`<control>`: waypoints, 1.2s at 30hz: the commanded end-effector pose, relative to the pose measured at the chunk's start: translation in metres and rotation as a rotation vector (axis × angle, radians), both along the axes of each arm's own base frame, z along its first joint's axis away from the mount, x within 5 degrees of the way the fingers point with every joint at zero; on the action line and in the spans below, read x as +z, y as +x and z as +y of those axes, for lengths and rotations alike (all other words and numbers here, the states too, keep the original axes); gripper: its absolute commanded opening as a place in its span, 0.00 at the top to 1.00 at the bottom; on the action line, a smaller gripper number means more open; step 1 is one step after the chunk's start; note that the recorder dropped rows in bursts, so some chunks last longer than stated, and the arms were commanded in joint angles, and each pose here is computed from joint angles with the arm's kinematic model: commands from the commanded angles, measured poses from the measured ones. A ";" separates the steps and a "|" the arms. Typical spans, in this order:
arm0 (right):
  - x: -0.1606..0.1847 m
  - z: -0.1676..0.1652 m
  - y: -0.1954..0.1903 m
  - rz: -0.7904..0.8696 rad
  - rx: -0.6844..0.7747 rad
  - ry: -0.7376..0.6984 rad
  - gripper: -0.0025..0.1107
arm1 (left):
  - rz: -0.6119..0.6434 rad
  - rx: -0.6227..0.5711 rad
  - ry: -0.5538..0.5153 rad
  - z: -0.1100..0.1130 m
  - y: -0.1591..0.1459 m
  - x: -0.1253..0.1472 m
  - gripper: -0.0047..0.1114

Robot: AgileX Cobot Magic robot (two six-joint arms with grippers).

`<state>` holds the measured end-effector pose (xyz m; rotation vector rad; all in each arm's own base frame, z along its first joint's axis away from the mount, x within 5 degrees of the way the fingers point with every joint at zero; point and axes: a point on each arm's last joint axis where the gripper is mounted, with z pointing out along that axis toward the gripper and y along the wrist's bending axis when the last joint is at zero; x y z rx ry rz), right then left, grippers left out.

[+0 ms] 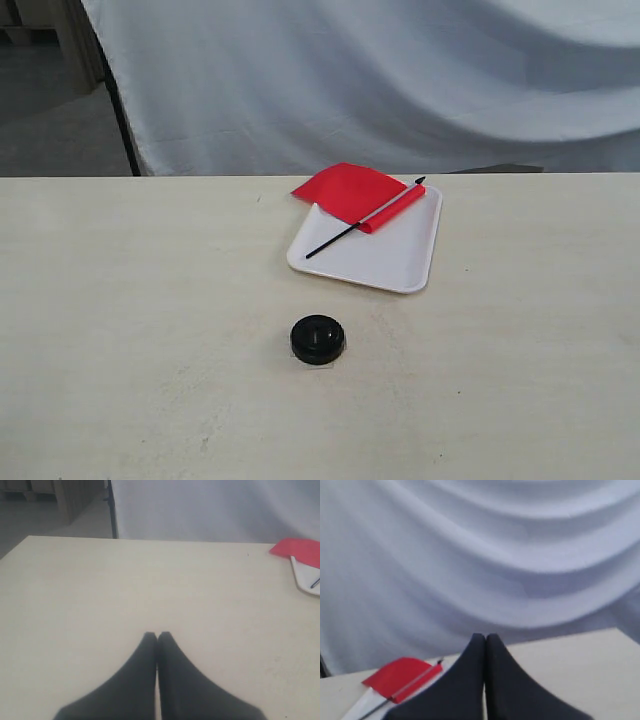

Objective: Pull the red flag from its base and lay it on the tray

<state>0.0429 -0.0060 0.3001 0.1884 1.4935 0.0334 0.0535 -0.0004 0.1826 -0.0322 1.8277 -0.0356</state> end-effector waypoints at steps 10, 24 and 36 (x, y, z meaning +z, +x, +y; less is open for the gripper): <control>0.006 0.002 -0.019 -0.123 0.046 -0.046 0.98 | -0.002 -0.010 0.001 -0.001 0.000 0.000 0.96; -0.057 0.004 0.007 -0.040 0.072 -0.030 0.98 | -0.002 -0.010 0.001 -0.001 0.000 0.000 0.96; -0.096 0.003 0.014 0.082 0.067 -0.100 0.98 | -0.002 -0.010 0.001 -0.001 0.000 0.000 0.96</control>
